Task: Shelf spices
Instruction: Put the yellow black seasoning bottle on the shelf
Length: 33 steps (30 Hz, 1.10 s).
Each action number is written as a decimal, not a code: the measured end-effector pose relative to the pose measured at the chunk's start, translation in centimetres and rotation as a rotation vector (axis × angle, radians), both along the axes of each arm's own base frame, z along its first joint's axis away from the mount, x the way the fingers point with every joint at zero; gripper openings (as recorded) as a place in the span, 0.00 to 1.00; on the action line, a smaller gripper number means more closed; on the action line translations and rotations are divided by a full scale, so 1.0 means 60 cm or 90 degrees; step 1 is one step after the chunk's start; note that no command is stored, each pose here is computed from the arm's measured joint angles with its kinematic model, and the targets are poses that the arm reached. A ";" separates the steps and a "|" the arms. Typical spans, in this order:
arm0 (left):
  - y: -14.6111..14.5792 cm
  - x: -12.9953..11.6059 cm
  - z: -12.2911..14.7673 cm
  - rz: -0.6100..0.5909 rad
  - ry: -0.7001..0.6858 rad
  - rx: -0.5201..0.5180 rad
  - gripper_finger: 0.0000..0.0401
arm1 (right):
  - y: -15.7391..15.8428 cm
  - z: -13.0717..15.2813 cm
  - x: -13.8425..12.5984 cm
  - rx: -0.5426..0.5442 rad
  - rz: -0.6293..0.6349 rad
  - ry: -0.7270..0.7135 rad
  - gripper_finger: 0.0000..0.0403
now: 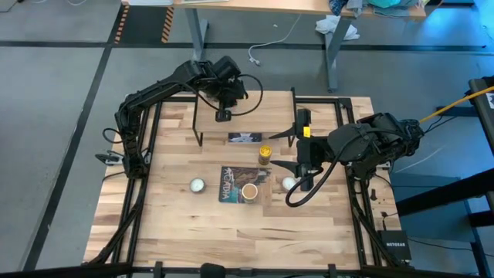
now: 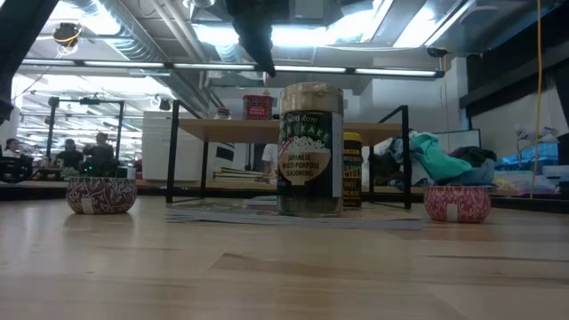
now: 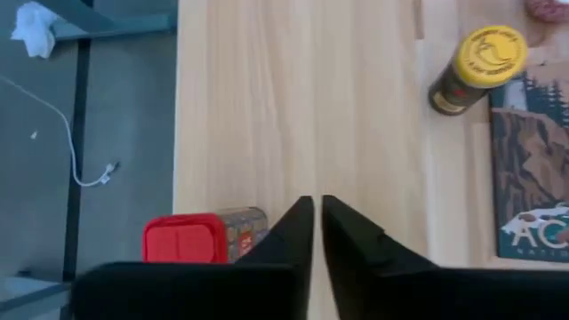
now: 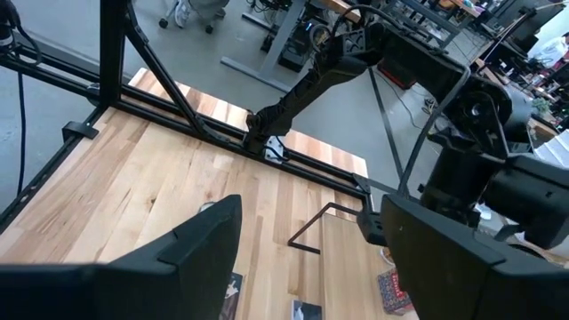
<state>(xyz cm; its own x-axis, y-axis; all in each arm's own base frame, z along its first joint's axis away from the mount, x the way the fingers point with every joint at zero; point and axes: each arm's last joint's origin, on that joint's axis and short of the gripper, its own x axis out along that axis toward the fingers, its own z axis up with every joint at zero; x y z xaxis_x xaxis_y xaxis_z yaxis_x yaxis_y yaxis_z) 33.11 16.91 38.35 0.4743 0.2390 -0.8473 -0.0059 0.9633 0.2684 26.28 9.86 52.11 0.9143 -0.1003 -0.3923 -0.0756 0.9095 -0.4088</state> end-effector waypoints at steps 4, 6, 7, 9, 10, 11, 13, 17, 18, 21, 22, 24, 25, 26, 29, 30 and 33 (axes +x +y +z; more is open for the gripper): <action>0.014 -0.006 -0.017 0.022 0.018 -0.014 0.04 | 0.001 0.000 0.000 0.004 0.006 0.001 0.68; 0.021 -0.009 -0.028 0.030 0.032 -0.022 0.04 | 0.001 0.000 0.000 0.004 0.006 0.001 0.68; 0.024 -0.011 -0.032 0.036 0.037 -0.025 0.02 | 0.001 0.000 0.000 0.004 0.006 0.001 0.68; 0.031 -0.011 -0.042 0.043 0.040 -0.025 0.01 | 0.001 0.000 0.000 0.004 0.006 0.001 0.68; 0.034 -0.011 -0.046 0.048 0.040 -0.020 0.01 | 0.001 0.000 0.000 0.004 0.006 0.001 0.68; 0.038 -0.011 -0.049 0.052 0.040 -0.017 0.01 | 0.001 0.000 0.000 0.004 0.006 0.001 0.68; 0.043 -0.012 -0.056 0.057 0.042 -0.017 0.01 | 0.001 0.000 0.000 0.004 0.006 0.001 0.68; 0.052 -0.010 -0.068 0.064 0.035 -0.012 0.01 | 0.000 0.000 0.000 0.004 0.006 0.002 0.68; 0.054 -0.011 -0.071 0.067 0.039 -0.012 0.01 | 0.001 0.000 0.000 0.005 0.005 0.001 0.68; 0.058 -0.014 -0.082 0.081 0.056 0.001 0.00 | 0.000 0.000 0.000 0.007 0.004 0.001 0.68; 0.059 -0.014 -0.086 0.085 0.064 0.006 0.00 | 0.000 0.000 0.000 0.008 0.003 0.001 0.68; 0.061 -0.016 -0.093 0.091 0.075 0.006 0.00 | 0.000 0.000 0.000 0.008 0.003 0.001 0.68; 0.062 -0.016 -0.093 0.093 0.075 0.006 0.00 | 0.000 0.000 0.000 0.008 0.003 0.001 0.68; 0.062 -0.016 -0.093 0.094 0.074 0.006 0.00 | 0.000 0.000 0.000 0.008 0.003 0.001 0.68; 0.066 -0.016 -0.091 0.100 0.062 0.010 0.01 | 0.000 0.000 0.000 0.010 0.002 0.001 0.68; 0.066 -0.016 -0.091 0.102 0.062 0.010 0.01 | 0.000 0.000 0.000 0.010 0.002 0.000 0.68; 0.067 -0.015 -0.091 0.107 0.057 0.010 0.00 | 0.000 0.000 0.000 0.012 0.001 0.000 0.68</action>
<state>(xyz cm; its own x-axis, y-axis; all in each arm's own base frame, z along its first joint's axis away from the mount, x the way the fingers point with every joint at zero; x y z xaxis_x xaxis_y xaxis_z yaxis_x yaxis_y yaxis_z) 32.19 20.94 32.91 0.3501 0.3222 -0.8796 -0.1412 0.9464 0.2905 26.28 9.89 52.10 0.9144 -0.0922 -0.3943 -0.0766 0.9168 -0.3920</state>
